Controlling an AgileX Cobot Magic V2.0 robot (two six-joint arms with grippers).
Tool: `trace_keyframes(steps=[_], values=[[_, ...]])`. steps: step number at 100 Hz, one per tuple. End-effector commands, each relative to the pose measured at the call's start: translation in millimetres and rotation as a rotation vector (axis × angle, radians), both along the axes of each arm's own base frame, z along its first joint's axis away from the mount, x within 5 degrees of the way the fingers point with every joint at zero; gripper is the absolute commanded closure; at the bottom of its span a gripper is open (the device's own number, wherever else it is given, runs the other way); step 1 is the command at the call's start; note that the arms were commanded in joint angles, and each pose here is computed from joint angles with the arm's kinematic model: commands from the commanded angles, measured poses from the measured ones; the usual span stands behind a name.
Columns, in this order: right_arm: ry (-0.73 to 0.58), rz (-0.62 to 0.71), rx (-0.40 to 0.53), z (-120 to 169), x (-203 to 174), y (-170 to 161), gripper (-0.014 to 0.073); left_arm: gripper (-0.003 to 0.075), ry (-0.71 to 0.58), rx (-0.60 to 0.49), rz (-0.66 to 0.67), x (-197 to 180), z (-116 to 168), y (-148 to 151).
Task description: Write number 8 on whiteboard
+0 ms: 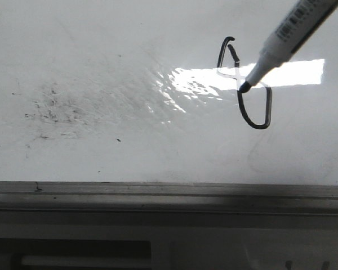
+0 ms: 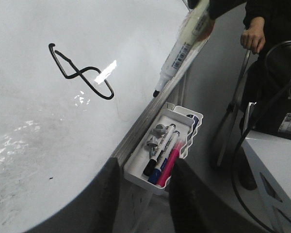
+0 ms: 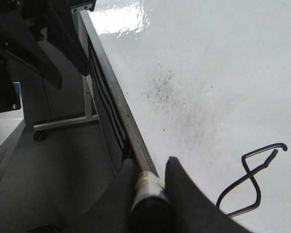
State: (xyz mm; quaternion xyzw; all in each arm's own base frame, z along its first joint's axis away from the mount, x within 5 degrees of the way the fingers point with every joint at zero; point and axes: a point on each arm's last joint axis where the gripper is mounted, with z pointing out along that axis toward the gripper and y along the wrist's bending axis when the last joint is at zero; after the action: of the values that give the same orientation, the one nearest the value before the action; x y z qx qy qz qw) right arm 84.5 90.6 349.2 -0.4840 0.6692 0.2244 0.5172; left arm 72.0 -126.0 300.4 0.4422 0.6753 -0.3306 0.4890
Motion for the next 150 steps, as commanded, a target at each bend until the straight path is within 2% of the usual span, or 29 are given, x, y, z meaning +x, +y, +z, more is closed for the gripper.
trace_keyframes(steps=[1,22,44,59,75,84,110,150], values=[[-0.037,-0.02,0.056,11,4,1,0.0638,0.0479,-0.053,-0.016,-0.008,6,17,-7],[-0.078,-0.002,0.028,10,5,2,0.0638,0.0372,-0.092,0.031,-0.063,9,19,-15],[-0.075,0.036,0.027,7,16,9,0.0638,0.0372,-0.1,0.026,-0.048,11,20,-15],[-0.072,0.08,0.061,6,25,18,0.0638,0.0373,-0.067,0.031,-0.039,16,16,-20],[-0.077,0.145,0.021,-2,32,28,0.0638,0.0373,-0.109,0.072,-0.062,24,15,-31],[-0.075,0.179,0.002,-6,34,34,0.0638,0.0373,-0.136,0.105,-0.121,26,17,-38],[-0.095,0.219,-0.004,-9,32,49,0.0638,0.0373,-0.074,0.107,-0.122,40,16,-57],[-0.122,0.263,0.007,-8,23,59,0.0638,0.038,0.011,0.128,-0.161,43,5,-67]])
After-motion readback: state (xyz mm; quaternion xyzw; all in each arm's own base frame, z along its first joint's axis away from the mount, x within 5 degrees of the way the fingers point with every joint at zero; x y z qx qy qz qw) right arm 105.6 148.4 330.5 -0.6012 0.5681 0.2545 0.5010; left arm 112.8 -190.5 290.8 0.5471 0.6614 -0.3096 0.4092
